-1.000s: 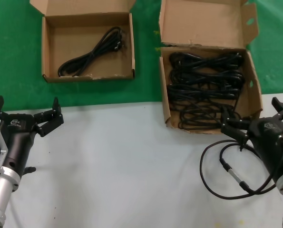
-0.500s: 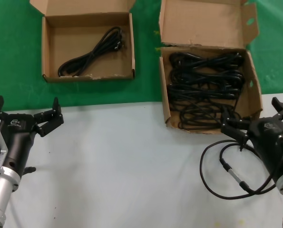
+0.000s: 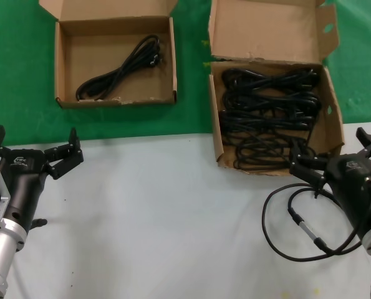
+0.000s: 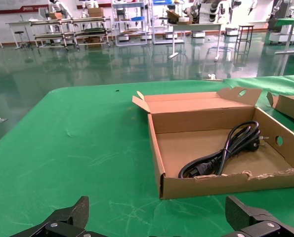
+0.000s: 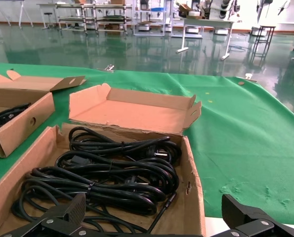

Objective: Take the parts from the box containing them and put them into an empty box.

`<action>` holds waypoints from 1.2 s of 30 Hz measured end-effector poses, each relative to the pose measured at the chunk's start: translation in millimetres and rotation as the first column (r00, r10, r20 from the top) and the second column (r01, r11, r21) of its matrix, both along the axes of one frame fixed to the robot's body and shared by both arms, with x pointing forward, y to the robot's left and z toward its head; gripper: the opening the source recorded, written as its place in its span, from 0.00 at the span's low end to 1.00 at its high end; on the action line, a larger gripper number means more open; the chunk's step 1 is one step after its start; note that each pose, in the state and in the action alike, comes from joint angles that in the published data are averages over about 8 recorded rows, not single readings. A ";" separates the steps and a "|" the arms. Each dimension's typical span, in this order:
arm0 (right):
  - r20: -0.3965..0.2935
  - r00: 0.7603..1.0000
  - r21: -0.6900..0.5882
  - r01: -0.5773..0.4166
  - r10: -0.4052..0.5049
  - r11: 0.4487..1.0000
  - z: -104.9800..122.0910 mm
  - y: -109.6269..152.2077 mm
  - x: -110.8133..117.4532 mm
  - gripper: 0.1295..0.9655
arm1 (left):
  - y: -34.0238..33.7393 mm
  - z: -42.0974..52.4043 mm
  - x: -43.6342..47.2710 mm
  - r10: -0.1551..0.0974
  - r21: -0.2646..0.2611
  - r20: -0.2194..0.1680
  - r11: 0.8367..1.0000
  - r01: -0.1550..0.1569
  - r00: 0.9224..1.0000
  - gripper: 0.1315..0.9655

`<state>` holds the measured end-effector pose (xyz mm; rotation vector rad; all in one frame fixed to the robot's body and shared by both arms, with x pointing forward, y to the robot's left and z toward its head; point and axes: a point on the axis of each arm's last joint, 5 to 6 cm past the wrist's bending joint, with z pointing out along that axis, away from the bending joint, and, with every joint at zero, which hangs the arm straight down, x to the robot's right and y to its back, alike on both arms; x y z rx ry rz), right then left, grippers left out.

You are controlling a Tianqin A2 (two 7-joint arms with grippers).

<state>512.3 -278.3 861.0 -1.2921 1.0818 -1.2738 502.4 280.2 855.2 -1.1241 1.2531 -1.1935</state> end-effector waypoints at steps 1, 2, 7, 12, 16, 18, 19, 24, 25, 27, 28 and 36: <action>0.000 1.000 0.000 0.000 0.000 1.000 0.0 0.0 0.0 1.00 | 0.0 0.0 0.0 0.000 0.000 0.000 1.000 0.000 1.000 1.00; 0.000 1.000 0.000 0.000 0.000 1.000 0.0 0.0 0.0 1.00 | 0.0 0.0 0.0 0.000 0.000 0.000 1.000 0.000 1.000 1.00; 0.000 1.000 0.000 0.000 0.000 1.000 0.0 0.0 0.0 1.00 | 0.0 0.0 0.0 0.000 0.000 0.000 1.000 0.000 1.000 1.00; 0.000 1.000 0.000 0.000 0.000 1.000 0.0 0.0 0.0 1.00 | 0.0 0.0 0.0 0.000 0.000 0.000 1.000 0.000 1.000 1.00; 0.000 1.000 0.000 0.000 0.000 1.000 0.0 0.0 0.0 1.00 | 0.0 0.0 0.0 0.000 0.000 0.000 1.000 0.000 1.000 1.00; 0.000 1.000 0.000 0.000 0.000 1.000 0.0 0.0 0.0 1.00 | 0.0 0.0 0.0 0.000 0.000 0.000 1.000 0.000 1.000 1.00; 0.000 1.000 0.000 0.000 0.000 1.000 0.0 0.0 0.0 1.00 | 0.0 0.0 0.0 0.000 0.000 0.000 1.000 0.000 1.000 1.00; 0.000 1.000 0.000 0.000 0.000 1.000 0.0 0.0 0.0 1.00 | 0.0 0.0 0.0 0.000 0.000 0.000 1.000 0.000 1.000 1.00; 0.000 1.000 0.000 0.000 0.000 1.000 0.0 0.0 0.0 1.00 | 0.0 0.0 0.0 0.000 0.000 0.000 1.000 0.000 1.000 1.00; 0.000 1.000 0.000 0.000 0.000 1.000 0.0 0.0 0.0 1.00 | 0.0 0.0 0.0 0.000 0.000 0.000 1.000 0.000 1.000 1.00; 0.000 1.000 0.000 0.000 0.000 1.000 0.0 0.0 0.0 1.00 | 0.0 0.0 0.0 0.000 0.000 0.000 1.000 0.000 1.000 1.00; 0.000 1.000 0.000 0.000 0.000 1.000 0.0 0.0 0.0 1.00 | 0.0 0.0 0.0 0.000 0.000 0.000 1.000 0.000 1.000 1.00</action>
